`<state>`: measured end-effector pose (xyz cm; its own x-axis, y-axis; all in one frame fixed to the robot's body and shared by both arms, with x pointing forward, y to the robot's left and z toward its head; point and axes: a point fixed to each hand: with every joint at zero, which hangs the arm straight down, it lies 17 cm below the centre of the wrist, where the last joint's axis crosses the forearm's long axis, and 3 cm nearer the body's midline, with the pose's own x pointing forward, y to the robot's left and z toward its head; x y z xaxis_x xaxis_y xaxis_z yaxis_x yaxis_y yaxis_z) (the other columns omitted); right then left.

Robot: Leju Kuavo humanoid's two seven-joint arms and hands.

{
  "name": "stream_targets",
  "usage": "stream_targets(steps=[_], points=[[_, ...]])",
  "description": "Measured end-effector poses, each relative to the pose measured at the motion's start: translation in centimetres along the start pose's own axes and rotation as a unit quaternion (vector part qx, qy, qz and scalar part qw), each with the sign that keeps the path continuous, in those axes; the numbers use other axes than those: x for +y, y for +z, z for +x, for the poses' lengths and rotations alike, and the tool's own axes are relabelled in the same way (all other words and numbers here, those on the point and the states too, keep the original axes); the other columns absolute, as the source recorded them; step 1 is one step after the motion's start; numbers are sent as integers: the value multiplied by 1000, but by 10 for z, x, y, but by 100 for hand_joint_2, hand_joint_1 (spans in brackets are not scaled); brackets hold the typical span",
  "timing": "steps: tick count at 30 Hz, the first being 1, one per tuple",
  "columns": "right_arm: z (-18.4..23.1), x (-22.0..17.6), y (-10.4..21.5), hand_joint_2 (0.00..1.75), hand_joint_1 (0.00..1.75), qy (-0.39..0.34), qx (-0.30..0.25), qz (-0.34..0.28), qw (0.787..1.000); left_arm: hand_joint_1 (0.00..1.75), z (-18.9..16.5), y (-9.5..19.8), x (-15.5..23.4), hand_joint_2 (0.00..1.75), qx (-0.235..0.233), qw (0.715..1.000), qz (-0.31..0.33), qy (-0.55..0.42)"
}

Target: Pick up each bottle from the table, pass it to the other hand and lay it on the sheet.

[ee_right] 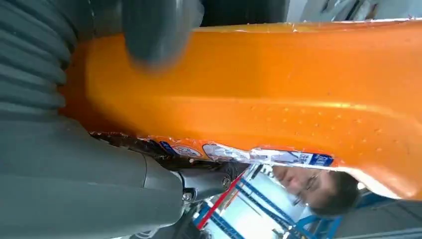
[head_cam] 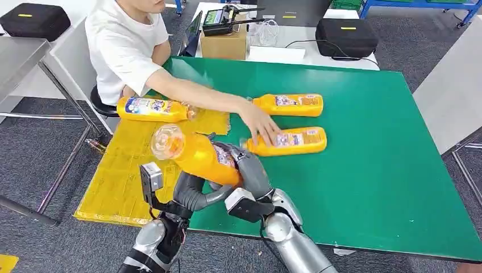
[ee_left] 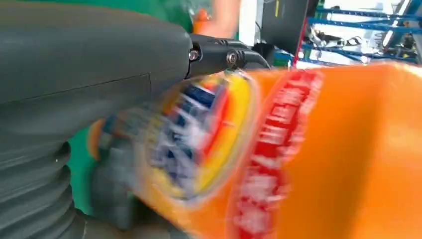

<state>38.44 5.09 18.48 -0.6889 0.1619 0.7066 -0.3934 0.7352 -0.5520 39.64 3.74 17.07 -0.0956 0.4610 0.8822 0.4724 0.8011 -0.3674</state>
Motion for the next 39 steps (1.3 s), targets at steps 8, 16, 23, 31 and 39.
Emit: stream_targets(steps=[8, 16, 23, 31, 39], points=[[3, 18, 0, 175, 175, 9, -5, 16, 1000, 0, 2, -2, 3, 175, -3, 1000, 11, 11], [7, 31, 1, 175, 0, 23, -9, 28, 999, 175, 9, -4, 26, 175, -14, 996, 68, 64], [11, 36, 6, 0, 0, 71, -15, 13, 997, 175, 29, -7, 43, 175, -39, 990, 93, 99], [37, 18, 2, 0, 0, 103, -54, -43, 992, 175, 37, -9, 44, 175, -51, 988, 90, 114], [106, -17, 3, 175, 0, 235, -182, -136, 945, 175, 35, -23, 53, 175, -44, 992, 117, 14]])
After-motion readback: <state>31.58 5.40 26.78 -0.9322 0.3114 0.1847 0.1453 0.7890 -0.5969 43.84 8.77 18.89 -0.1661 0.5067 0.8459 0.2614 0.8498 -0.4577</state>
